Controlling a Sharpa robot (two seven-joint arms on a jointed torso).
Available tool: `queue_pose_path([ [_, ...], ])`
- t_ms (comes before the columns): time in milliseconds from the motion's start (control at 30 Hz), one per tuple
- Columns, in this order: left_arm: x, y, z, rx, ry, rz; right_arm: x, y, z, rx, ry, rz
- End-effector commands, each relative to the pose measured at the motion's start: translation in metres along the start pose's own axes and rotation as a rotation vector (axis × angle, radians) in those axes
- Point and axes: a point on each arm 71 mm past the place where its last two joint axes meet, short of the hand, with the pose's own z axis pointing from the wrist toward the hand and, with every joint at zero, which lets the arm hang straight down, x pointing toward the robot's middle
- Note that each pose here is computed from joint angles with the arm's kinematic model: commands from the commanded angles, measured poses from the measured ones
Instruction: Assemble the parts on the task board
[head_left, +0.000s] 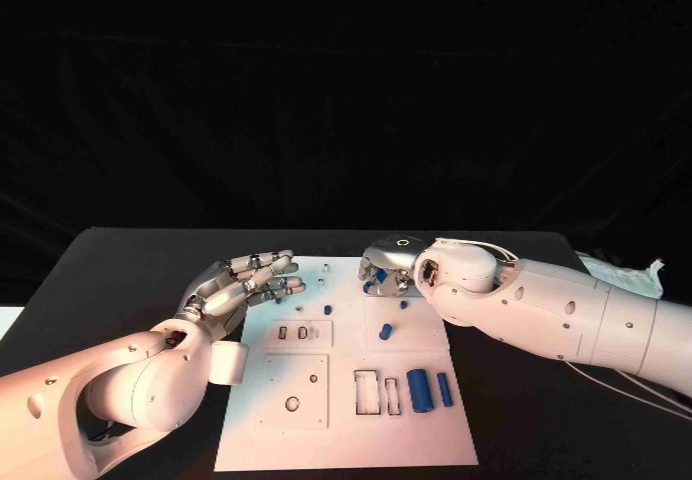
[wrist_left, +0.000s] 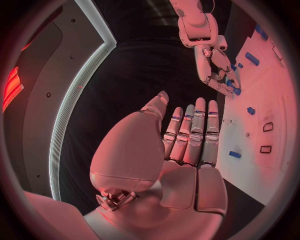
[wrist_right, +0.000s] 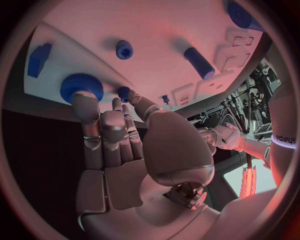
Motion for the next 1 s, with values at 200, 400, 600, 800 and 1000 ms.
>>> queue_pose_path([
  [200, 0.0028, -0.0008, 0.001, 0.002, 0.029, -0.015, 0.002, 0.0, 0.001, 0.0, 0.032, -0.021],
  [400, 0.0027, -0.0007, 0.0009, 0.0, 0.03, -0.016, 0.003, -0.001, 0.003, 0.005, 0.029, -0.022],
  [600, 0.0025, -0.0007, 0.0009, -0.002, 0.029, -0.015, -0.001, 0.001, 0.004, -0.004, -0.026, -0.014],
  [800, 0.0021, -0.0005, 0.001, -0.003, 0.027, -0.014, -0.012, 0.004, 0.002, -0.001, -0.136, 0.022],
  [1000, 0.0022, -0.0003, 0.0011, -0.005, 0.023, -0.012, -0.025, 0.005, 0.004, 0.031, -0.233, 0.047],
])
